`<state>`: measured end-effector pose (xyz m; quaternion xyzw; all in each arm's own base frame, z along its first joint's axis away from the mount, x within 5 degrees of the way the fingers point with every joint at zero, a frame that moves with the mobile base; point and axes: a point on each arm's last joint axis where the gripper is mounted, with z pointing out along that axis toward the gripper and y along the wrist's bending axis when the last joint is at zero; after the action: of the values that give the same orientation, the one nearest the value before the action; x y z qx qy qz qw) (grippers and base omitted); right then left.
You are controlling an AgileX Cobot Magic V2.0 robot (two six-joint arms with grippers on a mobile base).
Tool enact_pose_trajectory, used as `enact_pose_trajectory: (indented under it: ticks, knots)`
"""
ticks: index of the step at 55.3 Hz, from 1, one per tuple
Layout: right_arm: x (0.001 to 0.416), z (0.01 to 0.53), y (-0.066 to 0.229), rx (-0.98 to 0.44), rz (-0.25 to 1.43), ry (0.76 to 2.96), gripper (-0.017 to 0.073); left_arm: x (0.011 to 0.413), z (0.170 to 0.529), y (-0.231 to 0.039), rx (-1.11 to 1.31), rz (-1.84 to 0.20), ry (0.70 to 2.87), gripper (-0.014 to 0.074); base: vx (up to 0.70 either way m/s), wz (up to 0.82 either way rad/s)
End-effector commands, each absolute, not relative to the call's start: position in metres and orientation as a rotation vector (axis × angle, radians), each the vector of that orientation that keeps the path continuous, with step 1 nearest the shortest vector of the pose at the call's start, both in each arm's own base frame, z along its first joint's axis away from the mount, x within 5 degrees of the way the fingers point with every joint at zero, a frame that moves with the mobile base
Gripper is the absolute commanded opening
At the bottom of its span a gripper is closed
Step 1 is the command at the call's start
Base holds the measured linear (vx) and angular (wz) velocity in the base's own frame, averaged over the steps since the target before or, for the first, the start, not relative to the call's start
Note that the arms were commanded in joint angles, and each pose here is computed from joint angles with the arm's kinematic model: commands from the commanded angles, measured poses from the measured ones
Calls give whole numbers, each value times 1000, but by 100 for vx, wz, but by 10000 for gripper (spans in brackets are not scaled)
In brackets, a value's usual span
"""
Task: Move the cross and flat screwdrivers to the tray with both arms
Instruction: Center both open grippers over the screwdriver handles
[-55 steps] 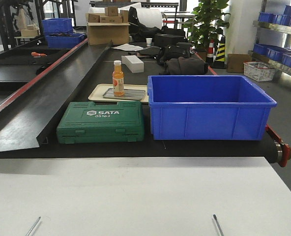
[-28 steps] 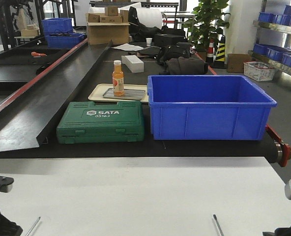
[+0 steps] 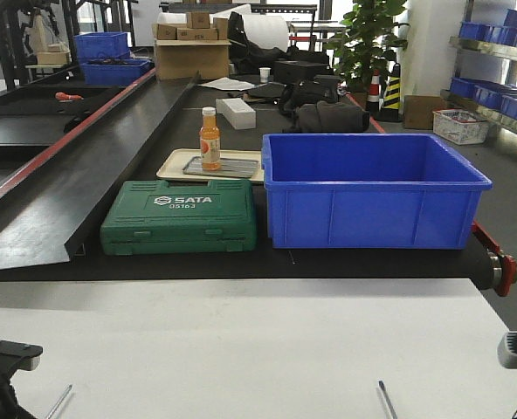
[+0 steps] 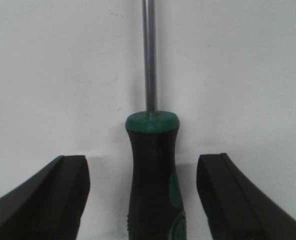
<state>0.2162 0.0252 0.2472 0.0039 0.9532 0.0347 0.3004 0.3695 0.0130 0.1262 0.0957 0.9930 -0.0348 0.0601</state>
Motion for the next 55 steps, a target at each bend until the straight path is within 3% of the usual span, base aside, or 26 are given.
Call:
enact_pose_trajectory:
  ticks: [1, 30, 40, 49, 55]
  knots:
    - [237, 254, 27, -1, 81, 2503, 441, 377, 146, 13, 272, -95, 2928, 577, 0, 0]
    - [352, 209, 36, -143, -46, 2734, 441, 379, 137, 11, 234, -130, 2929, 577, 0, 0]
    - [370, 191, 45, -169, -40, 2762, 441, 380, 131, 7, 238, -148, 2944, 577, 0, 0]
    - [377, 171, 59, -276, -52, 2776, 441, 380, 127, 0, 255, -157, 2952, 577, 0, 0]
    - [380, 158, 60, -261, -48, 2802, 441, 380, 126, -1, 260, -158, 2954, 577, 0, 0]
